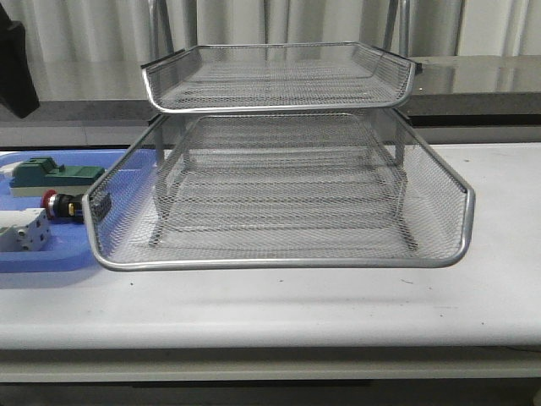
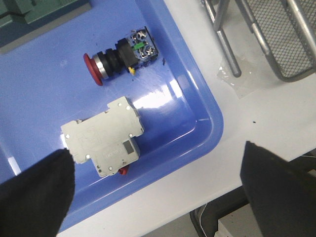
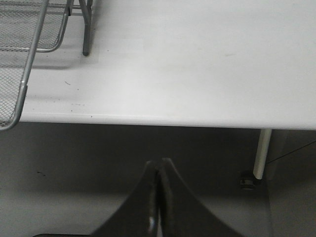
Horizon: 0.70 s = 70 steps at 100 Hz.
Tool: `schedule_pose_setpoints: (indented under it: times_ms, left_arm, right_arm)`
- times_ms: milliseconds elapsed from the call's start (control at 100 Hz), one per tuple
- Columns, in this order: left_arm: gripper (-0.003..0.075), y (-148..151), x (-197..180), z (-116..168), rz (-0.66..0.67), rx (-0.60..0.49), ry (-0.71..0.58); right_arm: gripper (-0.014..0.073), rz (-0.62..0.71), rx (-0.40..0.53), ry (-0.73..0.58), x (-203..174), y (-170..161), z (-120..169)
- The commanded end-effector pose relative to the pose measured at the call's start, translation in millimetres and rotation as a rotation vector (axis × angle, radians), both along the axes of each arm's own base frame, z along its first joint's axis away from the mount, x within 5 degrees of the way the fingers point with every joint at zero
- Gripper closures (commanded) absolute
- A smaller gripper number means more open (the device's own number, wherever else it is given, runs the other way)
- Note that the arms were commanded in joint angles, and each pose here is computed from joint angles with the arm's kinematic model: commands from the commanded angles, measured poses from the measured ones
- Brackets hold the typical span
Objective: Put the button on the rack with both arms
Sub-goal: 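Lower the left gripper into the blue tray and grasp the red push button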
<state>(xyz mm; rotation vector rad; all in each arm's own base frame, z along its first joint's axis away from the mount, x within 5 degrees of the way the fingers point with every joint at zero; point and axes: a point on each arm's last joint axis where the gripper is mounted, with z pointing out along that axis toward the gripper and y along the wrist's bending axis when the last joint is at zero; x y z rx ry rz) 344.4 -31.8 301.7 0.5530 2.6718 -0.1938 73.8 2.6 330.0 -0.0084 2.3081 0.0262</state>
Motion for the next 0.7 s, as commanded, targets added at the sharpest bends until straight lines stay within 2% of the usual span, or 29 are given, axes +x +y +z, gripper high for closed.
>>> schedule_pose_setpoints:
  times_ms: [0,180,420,690]
  left_arm:
    - [0.0105,-4.4,-2.8,24.3,0.003,-0.035,-0.091]
    - [0.0171,-6.8,1.2,25.9,0.011,-0.070,-0.131]
    - [0.0172,-6.0,16.2,23.8,-0.054,-0.021,-0.213]
    - [0.0172,-9.3,63.8,0.3,-0.195,0.033,-0.169]
  right_arm:
    - [0.0663,-0.005,-0.012,-0.080,3.1,-1.2,13.2]
    - [0.0663,-0.005,-0.012,-0.080,3.1,-1.2,13.2]
    - [0.0663,-0.005,-0.012,-0.080,3.1,-1.2,13.2]
    - [0.0663,-0.005,-0.012,-0.080,3.1,-1.2,13.2]
